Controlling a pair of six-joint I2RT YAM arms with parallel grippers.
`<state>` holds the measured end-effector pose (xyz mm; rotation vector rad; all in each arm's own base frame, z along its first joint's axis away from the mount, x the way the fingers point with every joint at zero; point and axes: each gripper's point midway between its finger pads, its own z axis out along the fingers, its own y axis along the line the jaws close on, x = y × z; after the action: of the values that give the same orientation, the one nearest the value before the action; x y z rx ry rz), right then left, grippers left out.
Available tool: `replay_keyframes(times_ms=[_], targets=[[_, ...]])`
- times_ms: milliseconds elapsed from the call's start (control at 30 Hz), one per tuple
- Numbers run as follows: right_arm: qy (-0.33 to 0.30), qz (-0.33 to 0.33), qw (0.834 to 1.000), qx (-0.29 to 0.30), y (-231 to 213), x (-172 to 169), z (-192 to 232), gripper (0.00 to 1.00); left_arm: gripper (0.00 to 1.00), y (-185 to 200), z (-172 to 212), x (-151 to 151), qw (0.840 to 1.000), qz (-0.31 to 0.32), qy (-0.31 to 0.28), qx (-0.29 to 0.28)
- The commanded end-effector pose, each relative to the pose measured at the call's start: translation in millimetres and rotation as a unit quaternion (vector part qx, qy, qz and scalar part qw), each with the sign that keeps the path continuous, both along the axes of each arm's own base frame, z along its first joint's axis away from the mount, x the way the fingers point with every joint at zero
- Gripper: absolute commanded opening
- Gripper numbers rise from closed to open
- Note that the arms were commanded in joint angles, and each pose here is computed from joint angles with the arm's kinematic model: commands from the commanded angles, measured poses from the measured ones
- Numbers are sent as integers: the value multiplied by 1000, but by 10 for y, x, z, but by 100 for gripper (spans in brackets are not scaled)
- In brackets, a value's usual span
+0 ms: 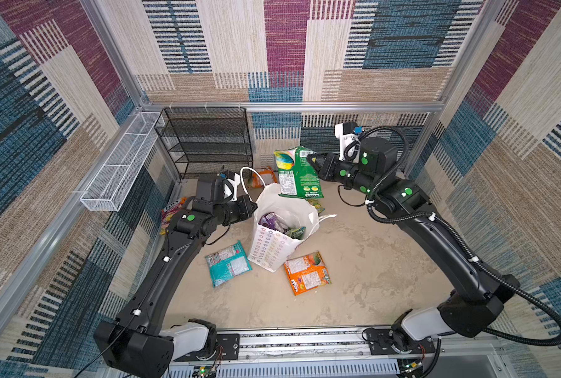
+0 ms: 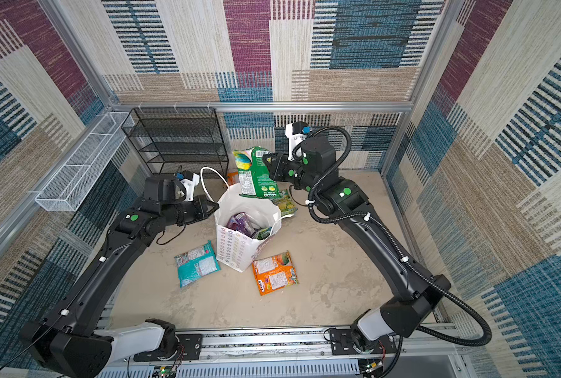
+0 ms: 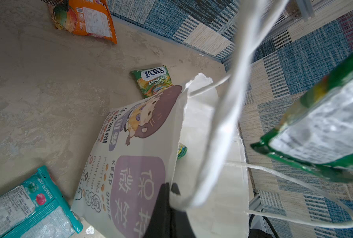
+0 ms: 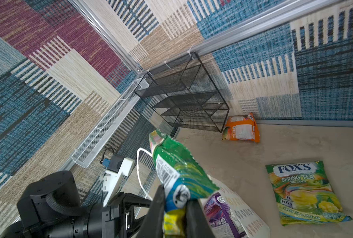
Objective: Place the snacks into the paper bag
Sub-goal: 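Carry the green spring tea packet with the right gripper over the bag, then lower the green packet into the bag and open the right gripper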
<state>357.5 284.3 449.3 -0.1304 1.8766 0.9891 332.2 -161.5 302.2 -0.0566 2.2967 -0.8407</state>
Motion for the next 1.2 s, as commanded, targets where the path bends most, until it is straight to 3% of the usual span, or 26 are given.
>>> replay_keyframes(times_ms=[0, 367, 800, 1167], targets=[[-11, 0, 1000, -5, 74, -13, -72, 2, 0, -21, 87, 57, 1000, -3, -23, -4], [29, 36, 996, -71, 462, -134, -712, 4, 0, -20, 77, 64, 1000, -2, -22, -4], [66, 54, 992, -90, 628, -298, -1171, 6, 0, -5, 68, 66, 1000, 1, -21, 0], [59, 51, 993, -92, 623, -308, -1092, 36, 0, 51, 20, 82, 1000, 16, -14, 13]])
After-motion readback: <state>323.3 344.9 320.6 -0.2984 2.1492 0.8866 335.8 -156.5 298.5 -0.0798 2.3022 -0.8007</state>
